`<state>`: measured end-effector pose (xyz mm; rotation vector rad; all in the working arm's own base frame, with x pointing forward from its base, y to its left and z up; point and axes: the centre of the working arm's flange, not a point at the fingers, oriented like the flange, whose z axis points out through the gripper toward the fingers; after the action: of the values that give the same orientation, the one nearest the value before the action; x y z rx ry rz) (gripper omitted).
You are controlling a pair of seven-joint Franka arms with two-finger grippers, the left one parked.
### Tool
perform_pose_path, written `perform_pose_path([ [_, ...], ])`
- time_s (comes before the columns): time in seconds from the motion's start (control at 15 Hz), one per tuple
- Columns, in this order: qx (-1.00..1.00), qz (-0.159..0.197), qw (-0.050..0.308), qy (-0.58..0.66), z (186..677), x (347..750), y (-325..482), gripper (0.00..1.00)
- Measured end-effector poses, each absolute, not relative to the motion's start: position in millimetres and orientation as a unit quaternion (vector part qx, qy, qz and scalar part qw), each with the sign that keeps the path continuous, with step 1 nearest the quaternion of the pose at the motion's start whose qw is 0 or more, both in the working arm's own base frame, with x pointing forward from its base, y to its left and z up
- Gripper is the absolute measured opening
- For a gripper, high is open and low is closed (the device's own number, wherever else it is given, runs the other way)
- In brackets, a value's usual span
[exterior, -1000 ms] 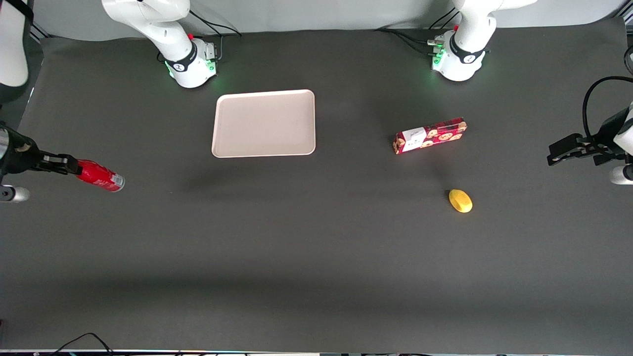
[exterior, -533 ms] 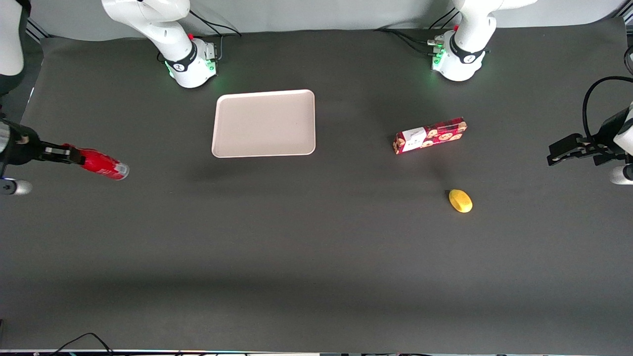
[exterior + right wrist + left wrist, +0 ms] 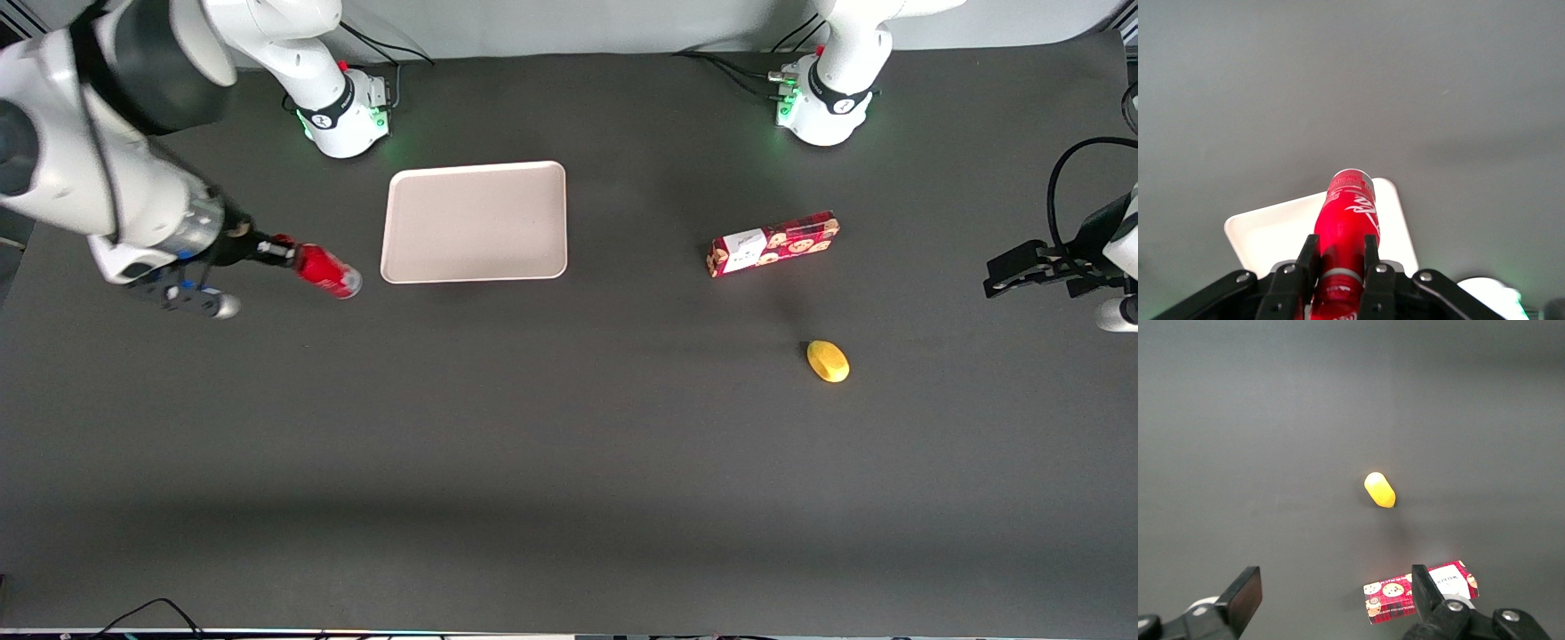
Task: Place coke bottle on tray
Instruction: 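Carry the held bottle over to the white tray's corner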
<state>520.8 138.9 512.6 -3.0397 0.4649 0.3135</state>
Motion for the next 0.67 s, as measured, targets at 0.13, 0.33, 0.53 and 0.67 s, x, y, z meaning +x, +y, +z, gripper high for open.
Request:
perform_pose_path([
  [0.13,-0.983,0.088,0.031,0.157,491,490,158,0.3],
  [0.33,-0.984,0.065,0.022,0.164,440,450,163,0.3],
  [0.53,-0.984,0.062,0.009,0.164,378,419,159,0.3],
  [0.67,-0.984,0.067,0.002,0.166,351,404,153,0.3],
])
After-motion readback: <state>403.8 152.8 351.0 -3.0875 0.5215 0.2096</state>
